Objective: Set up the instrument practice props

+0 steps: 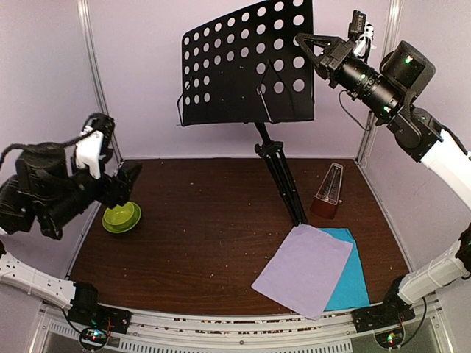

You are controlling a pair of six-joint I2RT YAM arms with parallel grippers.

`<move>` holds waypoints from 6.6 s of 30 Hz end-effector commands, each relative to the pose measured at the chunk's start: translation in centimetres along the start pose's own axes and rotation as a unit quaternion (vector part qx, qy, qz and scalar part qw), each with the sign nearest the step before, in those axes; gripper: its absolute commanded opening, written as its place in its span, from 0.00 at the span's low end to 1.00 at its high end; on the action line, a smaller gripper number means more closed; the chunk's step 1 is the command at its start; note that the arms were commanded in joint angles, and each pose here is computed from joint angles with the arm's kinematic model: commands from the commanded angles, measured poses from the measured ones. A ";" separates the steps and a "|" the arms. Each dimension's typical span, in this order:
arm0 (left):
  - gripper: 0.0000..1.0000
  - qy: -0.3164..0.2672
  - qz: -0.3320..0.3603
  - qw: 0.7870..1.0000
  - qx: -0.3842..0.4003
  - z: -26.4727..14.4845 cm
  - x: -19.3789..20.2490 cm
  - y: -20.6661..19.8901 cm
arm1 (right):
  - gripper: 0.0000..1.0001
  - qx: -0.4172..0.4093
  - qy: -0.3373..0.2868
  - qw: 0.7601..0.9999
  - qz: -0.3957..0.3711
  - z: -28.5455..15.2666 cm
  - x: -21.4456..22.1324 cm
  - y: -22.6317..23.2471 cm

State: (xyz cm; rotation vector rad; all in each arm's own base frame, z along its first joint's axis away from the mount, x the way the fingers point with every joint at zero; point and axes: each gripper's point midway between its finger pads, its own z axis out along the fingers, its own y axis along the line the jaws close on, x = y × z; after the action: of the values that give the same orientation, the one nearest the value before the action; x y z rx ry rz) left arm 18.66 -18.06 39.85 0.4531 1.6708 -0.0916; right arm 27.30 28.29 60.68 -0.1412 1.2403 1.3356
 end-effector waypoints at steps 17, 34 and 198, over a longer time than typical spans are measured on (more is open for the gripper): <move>0.76 -0.066 -0.162 0.971 0.161 13.8 1.6 -24.3 | 0.00 -0.091 -0.165 0.981 0.056 -3.5 -8.2 5.1; 0.64 -0.038 -0.239 0.965 0.096 22.4 3.8 -27.0 | 0.00 -0.079 -0.178 0.980 0.046 -4.5 -8.8 4.9; 0.00 -0.039 -0.023 0.972 0.232 20.3 4.9 -12.7 | 0.02 -0.024 0.385 0.898 -0.211 -3.5 31.8 -19.5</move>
State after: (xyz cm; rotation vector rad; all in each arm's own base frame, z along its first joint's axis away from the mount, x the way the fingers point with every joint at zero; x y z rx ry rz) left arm 32.20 -36.75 27.21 0.7743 1.6007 -0.5920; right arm 33.25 40.57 24.19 -1.0082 1.6740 0.9176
